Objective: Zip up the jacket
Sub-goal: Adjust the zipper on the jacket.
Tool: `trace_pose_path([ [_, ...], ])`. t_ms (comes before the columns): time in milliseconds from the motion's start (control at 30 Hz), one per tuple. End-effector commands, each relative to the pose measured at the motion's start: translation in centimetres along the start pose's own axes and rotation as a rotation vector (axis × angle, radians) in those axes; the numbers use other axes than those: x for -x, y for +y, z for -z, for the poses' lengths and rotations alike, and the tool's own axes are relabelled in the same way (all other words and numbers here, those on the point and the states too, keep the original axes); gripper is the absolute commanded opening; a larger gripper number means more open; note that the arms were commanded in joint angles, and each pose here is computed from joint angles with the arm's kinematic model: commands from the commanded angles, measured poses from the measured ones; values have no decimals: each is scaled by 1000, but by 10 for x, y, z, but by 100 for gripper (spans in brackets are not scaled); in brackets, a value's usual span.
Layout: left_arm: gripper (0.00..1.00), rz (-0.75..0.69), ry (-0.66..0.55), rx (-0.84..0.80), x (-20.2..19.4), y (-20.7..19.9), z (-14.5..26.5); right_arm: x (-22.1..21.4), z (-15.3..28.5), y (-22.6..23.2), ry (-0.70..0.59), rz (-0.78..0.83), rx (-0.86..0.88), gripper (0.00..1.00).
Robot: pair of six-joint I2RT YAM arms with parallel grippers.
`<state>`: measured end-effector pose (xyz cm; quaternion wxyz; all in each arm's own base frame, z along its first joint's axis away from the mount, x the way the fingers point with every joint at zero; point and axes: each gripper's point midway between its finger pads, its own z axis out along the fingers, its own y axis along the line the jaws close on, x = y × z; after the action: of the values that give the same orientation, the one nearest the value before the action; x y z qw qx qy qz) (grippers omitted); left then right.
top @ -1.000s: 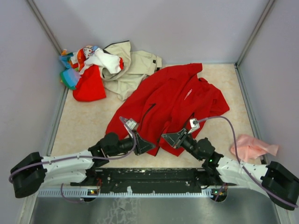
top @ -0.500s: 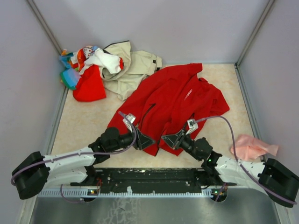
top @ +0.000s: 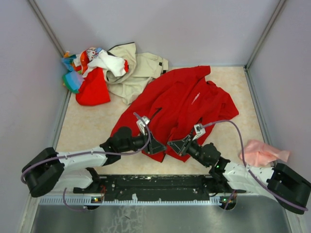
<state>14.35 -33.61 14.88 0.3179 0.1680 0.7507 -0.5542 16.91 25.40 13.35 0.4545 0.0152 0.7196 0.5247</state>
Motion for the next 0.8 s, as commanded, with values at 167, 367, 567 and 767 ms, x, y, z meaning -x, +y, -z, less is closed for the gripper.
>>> trace_pose_path([
  [167, 42, -6, 32, -39, 1, -5, -11, 21, -8, 34, -67, 19, 108, 0],
  [367, 19, 5, 51, -32, -6, -1, -9, 22, -7, 33, -72, 18, 105, 0],
  [567, 0, 9, 43, -50, -8, 0, 0, 22, -3, 25, -86, 3, 81, 0],
  [767, 0, 30, 1, -94, -2, -4, 7, 16, -1, 20, -61, -25, 57, 3],
])
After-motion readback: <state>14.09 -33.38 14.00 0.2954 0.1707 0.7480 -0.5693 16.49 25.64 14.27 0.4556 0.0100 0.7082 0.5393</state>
